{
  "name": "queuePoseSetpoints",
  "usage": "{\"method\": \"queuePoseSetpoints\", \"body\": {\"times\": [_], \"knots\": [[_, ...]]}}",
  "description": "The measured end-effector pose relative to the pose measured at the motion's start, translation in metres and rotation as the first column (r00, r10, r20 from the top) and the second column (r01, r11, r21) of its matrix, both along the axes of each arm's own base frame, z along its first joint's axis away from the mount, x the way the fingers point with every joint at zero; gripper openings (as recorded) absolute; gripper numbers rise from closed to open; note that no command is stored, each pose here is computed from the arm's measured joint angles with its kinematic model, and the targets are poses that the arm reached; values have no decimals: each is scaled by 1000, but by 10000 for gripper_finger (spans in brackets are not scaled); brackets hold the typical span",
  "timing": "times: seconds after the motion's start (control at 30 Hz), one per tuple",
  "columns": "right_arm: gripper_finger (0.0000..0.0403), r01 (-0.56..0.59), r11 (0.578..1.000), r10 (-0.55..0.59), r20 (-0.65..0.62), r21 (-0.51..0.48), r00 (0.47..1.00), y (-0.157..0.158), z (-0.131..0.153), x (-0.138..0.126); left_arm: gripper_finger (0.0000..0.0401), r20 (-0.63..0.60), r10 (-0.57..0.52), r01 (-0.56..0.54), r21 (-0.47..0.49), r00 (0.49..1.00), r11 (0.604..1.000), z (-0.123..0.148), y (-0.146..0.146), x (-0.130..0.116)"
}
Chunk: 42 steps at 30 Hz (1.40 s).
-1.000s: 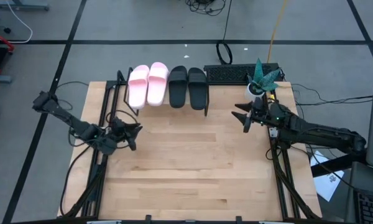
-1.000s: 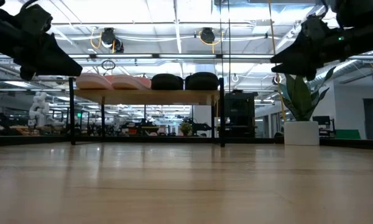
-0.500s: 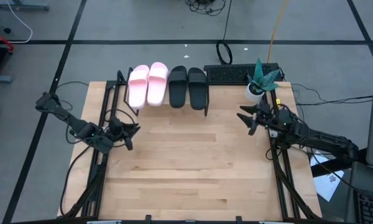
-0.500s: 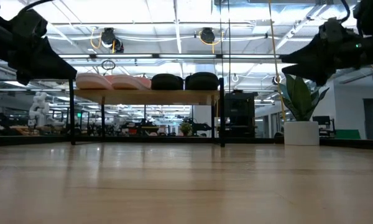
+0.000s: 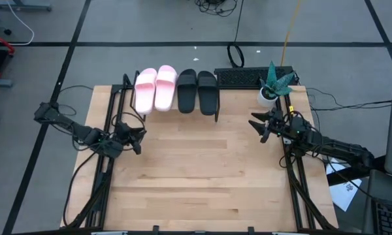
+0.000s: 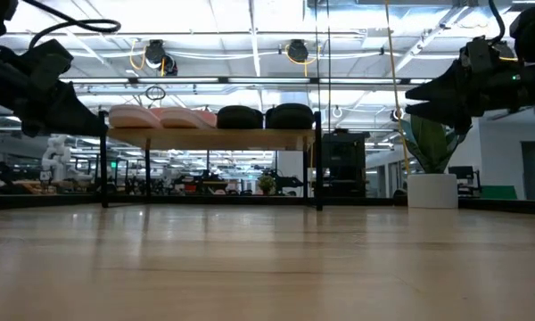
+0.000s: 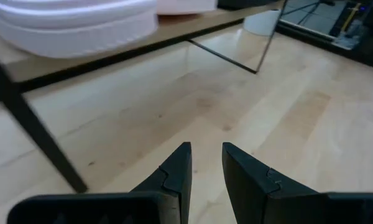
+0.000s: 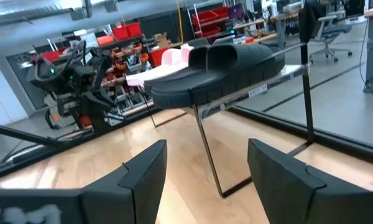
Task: Pick and place slides into the shelf
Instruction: Return to Home Position
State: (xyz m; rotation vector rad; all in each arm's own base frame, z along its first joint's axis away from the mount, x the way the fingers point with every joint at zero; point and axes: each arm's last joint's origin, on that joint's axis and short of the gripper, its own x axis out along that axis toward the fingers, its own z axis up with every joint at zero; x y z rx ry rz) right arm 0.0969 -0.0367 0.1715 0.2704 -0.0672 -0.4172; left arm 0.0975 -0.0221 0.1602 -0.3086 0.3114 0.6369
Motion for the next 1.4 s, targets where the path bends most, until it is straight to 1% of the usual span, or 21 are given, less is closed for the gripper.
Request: {"method": "queuePoseSetpoints", "body": {"times": [0.27, 0.37, 0.43, 0.57, 0.83, 1.07, 1.17, 1.23, 1.4], "knots": [[215, 0, 1000, 0, -14, 6, 1000, 0, -2, 0, 86, 47, 43, -43, 11, 998, 999, 3, 12, -22], [215, 0, 1000, 0, -10, 2, 1000, 0, -1, 0, 86, 69, -1, -2, 38, 998, 999, 7, 13, -26], [215, 7, 1000, -7, -11, 0, 1000, 0, -1, 0, 86, 67, -33, 29, 48, 997, 998, 8, 13, -27], [215, 50, 999, -50, -13, -5, 999, -1, -1, -1, 86, 55, -44, 40, 68, 998, 997, 8, 14, -27], [215, 51, 999, -51, -14, -7, 999, -1, -1, -1, 86, 42, -49, 46, 78, 998, 996, 8, 13, -27], [215, 48, 999, -49, -13, -6, 999, -1, -1, -1, 86, 67, -40, 37, 43, 997, 998, 8, 13, -27], [215, 48, 998, -48, 5, 36, 999, -1, -1, -1, 86, 100, -41, 44, -30, 994, 999, 8, 12, -26], [215, 48, 997, -48, 14, 56, 999, -1, -1, -1, 86, 106, -50, 56, -55, 993, 997, 8, 12, -26], [215, 47, 998, -48, 12, 51, 999, -1, -1, -1, 86, 94, -64, 68, -41, 994, 997, 8, 12, -26]]}}
